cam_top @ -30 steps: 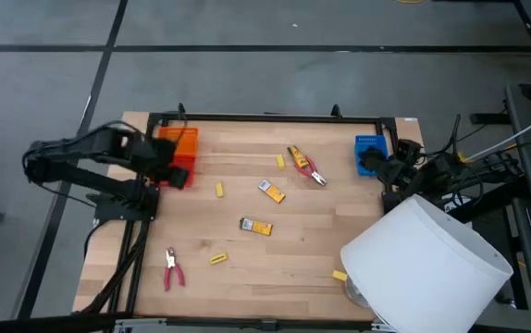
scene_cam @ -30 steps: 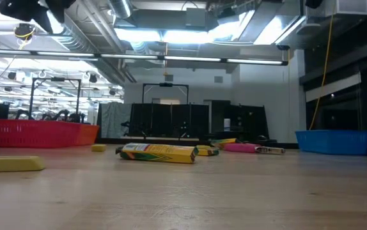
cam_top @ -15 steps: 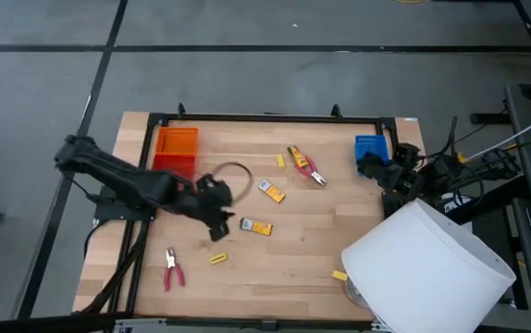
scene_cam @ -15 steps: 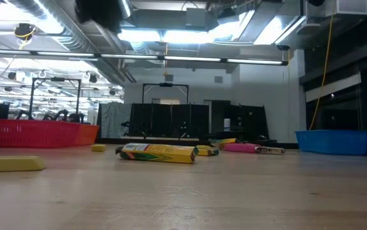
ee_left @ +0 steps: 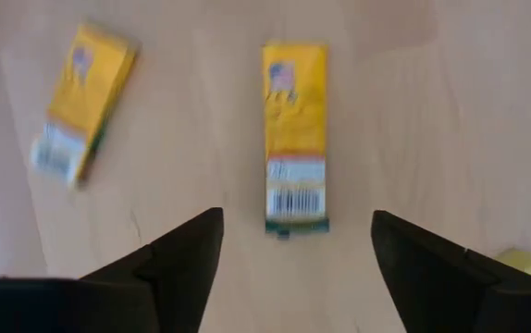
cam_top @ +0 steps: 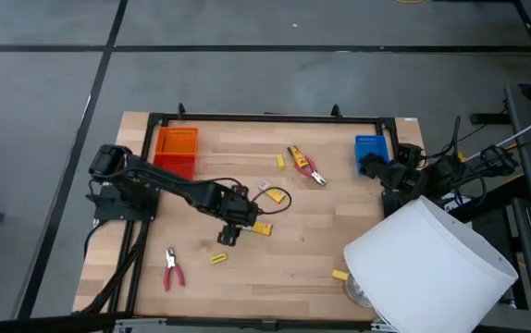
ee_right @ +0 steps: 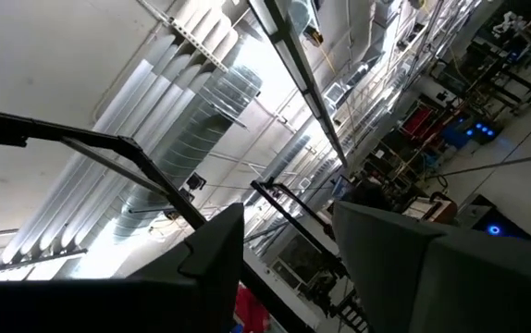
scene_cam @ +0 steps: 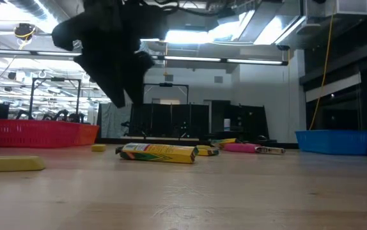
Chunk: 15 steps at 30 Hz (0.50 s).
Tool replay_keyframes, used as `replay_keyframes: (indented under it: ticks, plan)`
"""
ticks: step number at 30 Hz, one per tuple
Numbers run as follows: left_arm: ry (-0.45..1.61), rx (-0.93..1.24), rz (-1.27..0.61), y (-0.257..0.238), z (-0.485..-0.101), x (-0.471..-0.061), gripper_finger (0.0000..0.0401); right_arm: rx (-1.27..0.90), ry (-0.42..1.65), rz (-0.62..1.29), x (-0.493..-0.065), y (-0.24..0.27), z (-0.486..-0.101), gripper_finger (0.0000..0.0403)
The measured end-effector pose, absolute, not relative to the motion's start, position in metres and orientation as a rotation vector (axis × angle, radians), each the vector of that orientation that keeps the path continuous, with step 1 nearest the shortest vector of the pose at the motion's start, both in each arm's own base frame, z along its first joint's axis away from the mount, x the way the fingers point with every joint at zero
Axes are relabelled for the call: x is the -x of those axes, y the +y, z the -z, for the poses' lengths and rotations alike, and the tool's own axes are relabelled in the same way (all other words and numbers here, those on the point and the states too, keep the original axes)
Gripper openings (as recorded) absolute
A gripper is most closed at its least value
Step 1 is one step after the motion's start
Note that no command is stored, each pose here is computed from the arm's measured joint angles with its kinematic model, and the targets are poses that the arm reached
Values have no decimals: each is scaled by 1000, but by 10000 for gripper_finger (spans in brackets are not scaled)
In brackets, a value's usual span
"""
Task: Pick & Place School Supplies
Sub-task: Put the bottom left yellow crayon box into the red bin
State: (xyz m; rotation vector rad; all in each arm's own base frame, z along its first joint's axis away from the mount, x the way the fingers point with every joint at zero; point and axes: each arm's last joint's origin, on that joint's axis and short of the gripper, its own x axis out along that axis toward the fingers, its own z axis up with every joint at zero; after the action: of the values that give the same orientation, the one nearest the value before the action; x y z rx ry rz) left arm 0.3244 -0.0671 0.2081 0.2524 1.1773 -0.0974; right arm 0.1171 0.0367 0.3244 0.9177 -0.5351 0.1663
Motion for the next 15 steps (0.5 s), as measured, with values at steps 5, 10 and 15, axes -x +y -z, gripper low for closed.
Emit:
replay_keyframes:
  ticks: [5, 10, 15]
  plan:
    - [1173, -287, 139, -62, -195, -335, 276, -905, -539, -136, -117, 37, -324, 173]
    - [1190, -286, 169, -60, -179, -344, 276, -895, -536, -108, -118, 38, -323, 173]
    - [1178, -255, 148, -60, -166, -352, 276, -901, -534, -98, -119, 39, -323, 173]
